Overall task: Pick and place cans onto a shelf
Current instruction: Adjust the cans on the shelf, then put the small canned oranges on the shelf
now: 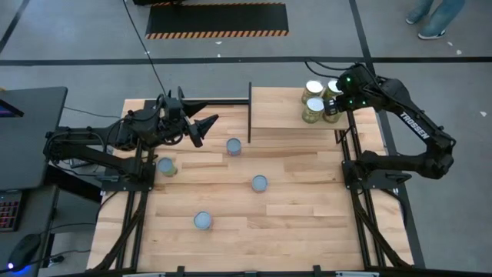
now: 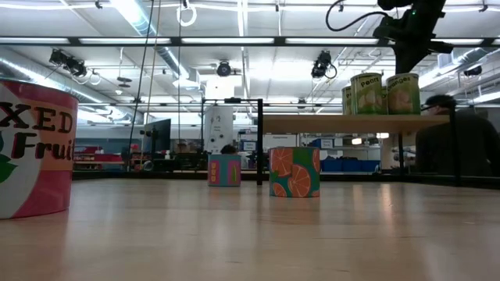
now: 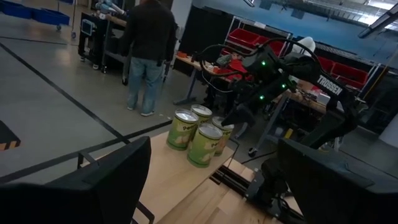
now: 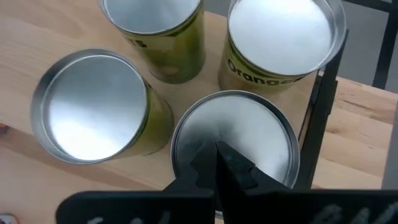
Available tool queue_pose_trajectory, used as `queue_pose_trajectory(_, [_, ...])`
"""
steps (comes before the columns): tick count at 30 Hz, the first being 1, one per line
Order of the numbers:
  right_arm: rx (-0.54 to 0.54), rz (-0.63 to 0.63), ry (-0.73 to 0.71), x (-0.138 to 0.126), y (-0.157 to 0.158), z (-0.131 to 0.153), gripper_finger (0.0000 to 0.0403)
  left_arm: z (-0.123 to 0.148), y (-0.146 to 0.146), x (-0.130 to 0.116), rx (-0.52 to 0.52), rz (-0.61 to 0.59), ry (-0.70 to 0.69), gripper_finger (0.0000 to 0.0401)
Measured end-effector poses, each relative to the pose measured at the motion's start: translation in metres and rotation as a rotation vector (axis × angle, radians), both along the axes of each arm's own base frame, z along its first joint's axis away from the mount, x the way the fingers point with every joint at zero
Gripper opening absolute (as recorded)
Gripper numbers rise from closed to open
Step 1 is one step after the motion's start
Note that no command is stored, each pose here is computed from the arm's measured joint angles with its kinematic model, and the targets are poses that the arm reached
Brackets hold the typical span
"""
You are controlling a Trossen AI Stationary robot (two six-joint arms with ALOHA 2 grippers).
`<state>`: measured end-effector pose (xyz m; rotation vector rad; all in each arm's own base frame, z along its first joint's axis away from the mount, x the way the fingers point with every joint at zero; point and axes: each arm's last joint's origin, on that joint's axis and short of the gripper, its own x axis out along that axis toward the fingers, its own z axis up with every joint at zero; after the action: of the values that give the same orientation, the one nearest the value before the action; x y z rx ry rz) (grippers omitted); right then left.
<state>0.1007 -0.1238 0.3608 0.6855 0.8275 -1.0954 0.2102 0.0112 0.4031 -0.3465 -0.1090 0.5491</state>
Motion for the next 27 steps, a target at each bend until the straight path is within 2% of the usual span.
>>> queue_pose_trajectory(6, [-0.013,0.001,-0.020,-0.001,0.003,0.006,0.0005,0.003,0.000,-0.004,0.009,0.001,-0.009,0.0355])
queue_pose_trajectory(13, [-0.129,0.033,-0.134,-0.004,0.014,0.050,0.0003,0.008,-0.002,-0.010,0.067,-0.081,-0.001,0.0334])
queue_pose_trajectory(17, [-0.182,0.118,-0.266,0.004,0.029,0.078,0.0002,0.019,-0.004,-0.012,0.091,-0.154,0.003,0.0305])
queue_pose_trajectory(21, [-0.171,0.205,-0.374,0.026,0.042,0.091,0.0001,0.022,-0.004,-0.015,0.144,-0.161,0.036,0.0279])
queue_pose_trajectory(27, [-0.058,0.317,-0.324,0.087,0.071,0.074,0.0001,0.027,-0.003,-0.034,0.152,-0.160,0.046,0.0255])
